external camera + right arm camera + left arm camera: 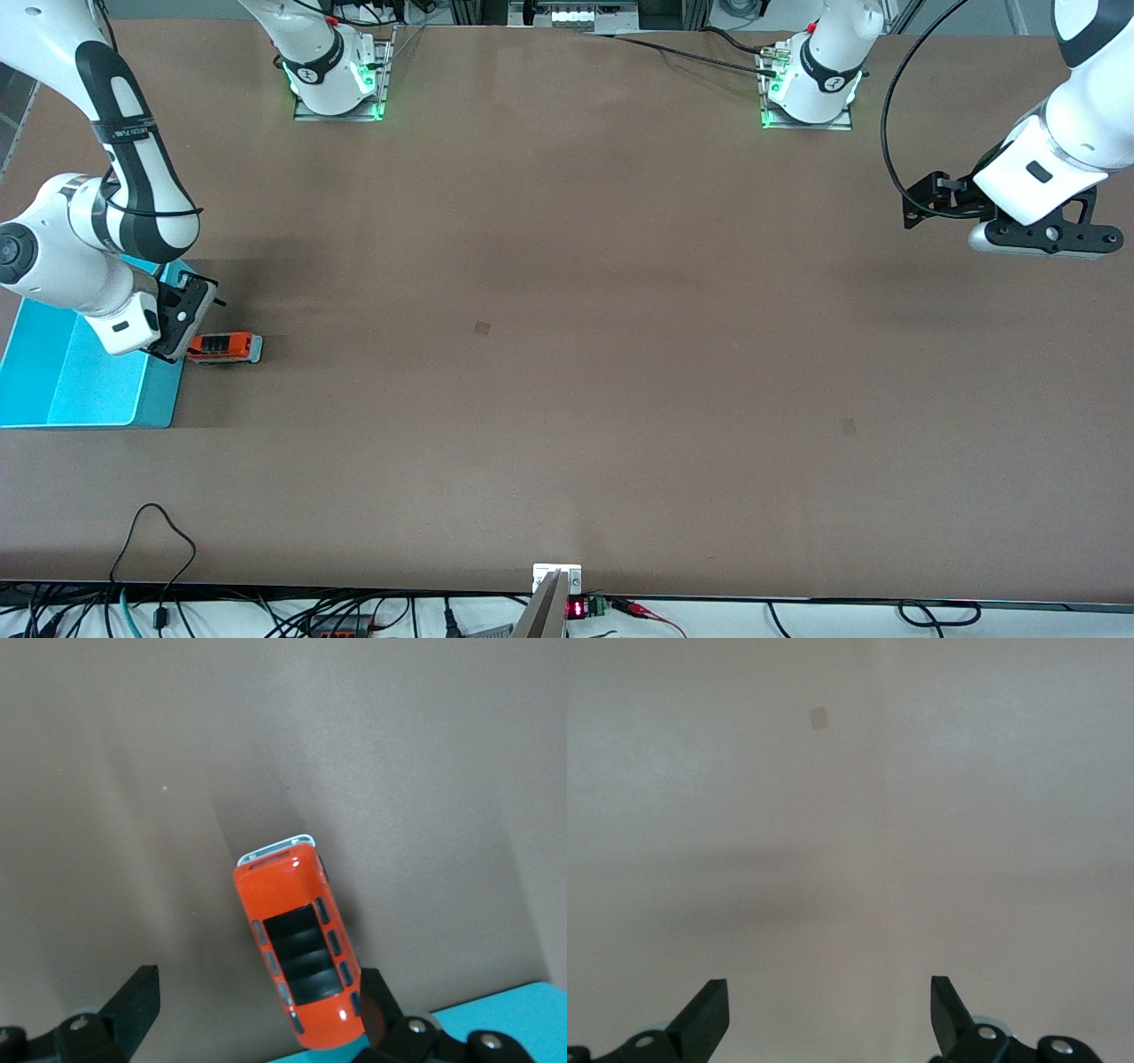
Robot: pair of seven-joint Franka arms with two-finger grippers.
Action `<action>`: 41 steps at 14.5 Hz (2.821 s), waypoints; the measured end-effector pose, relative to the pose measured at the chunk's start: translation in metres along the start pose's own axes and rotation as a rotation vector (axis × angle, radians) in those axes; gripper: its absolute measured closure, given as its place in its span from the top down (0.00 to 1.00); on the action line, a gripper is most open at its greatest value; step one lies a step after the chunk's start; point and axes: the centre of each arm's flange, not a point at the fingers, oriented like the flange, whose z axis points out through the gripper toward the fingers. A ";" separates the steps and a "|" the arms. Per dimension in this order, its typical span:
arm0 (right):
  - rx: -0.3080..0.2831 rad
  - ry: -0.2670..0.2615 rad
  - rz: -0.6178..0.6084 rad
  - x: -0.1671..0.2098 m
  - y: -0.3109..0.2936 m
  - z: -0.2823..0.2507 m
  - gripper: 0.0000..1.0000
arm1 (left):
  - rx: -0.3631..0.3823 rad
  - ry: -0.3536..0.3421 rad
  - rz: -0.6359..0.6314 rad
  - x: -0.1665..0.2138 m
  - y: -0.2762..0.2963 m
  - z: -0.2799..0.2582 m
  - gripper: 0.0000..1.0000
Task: Wind up bus and store in blue box
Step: 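Lower the right gripper over the orange bus and grasp it, then lift the bus with the right gripper and lower it into the cyan box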
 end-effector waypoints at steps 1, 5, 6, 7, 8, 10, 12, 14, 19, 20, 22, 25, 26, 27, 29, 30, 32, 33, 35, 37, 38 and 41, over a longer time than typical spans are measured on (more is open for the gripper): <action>-0.006 0.001 -0.013 0.000 0.001 0.002 1.00 | 0.000 0.000 0.000 0.000 0.000 0.000 1.00; -0.025 0.005 -0.069 0.000 0.004 0.013 1.00 | 0.000 0.000 0.000 0.000 0.000 0.000 1.00; -0.028 0.006 -0.085 0.000 0.004 0.017 1.00 | 0.000 0.000 0.000 0.000 0.000 0.000 1.00; -0.035 0.007 -0.104 0.000 0.005 0.020 1.00 | 0.000 0.000 0.000 0.000 0.000 0.000 1.00; -0.044 0.009 -0.126 0.001 0.006 0.023 1.00 | 0.000 0.000 0.000 0.000 0.000 0.000 1.00; -0.047 0.014 -0.144 0.005 0.006 0.030 1.00 | 0.000 0.000 0.000 0.000 0.000 0.000 1.00; -0.047 0.016 -0.148 0.004 0.006 0.035 1.00 | 0.000 0.000 0.000 0.000 0.000 0.000 1.00; -0.051 0.018 -0.154 0.003 0.007 0.039 1.00 | 0.000 0.000 0.000 0.000 0.000 0.000 1.00; -0.055 0.024 -0.169 0.007 0.007 0.045 0.77 | 0.000 0.006 0.000 0.000 0.000 -0.003 1.00; -0.055 0.024 -0.171 0.008 0.007 0.045 0.66 | 0.000 0.007 0.000 0.000 0.000 -0.003 1.00; -0.057 0.025 -0.173 0.008 0.007 0.045 0.53 | 0.000 0.011 0.000 0.000 0.000 -0.005 1.00; -0.057 0.025 -0.172 0.008 0.007 0.045 0.53 | -0.001 0.018 0.000 0.001 0.000 -0.009 1.00; -0.058 0.025 -0.167 0.008 0.008 0.045 0.53 | -0.001 0.018 0.000 0.001 0.000 -0.009 1.00; -0.060 0.027 -0.148 0.009 0.008 0.044 0.53 | -0.001 0.018 0.000 0.001 0.000 -0.009 1.00; -0.074 0.043 -0.053 0.019 0.012 0.035 0.53 | -0.001 0.018 0.000 0.001 0.000 -0.009 1.00; -0.075 0.059 0.013 0.031 0.014 0.023 0.53 | -0.001 0.018 0.000 0.001 0.000 -0.009 1.00; -0.052 0.079 0.145 0.056 0.018 -0.010 0.53 | -0.001 0.018 0.000 0.001 0.000 -0.009 1.00; -0.037 0.080 0.213 0.064 0.020 -0.031 0.53 | -0.001 0.018 -0.001 0.001 0.000 -0.009 1.00; -0.014 0.072 0.339 0.068 0.023 -0.075 0.53 | -0.001 0.018 -0.001 0.001 0.000 -0.009 1.00; -0.016 0.063 0.464 0.055 0.023 -0.115 0.53 | -0.001 0.018 -0.001 0.001 0.000 -0.009 1.00; -0.021 0.056 0.546 0.038 0.024 -0.129 0.53 | -0.001 0.018 -0.001 0.001 -0.001 -0.009 1.00; -0.028 0.024 0.856 -0.039 0.027 -0.149 0.53 | -0.001 0.018 -0.002 0.001 -0.001 -0.009 1.00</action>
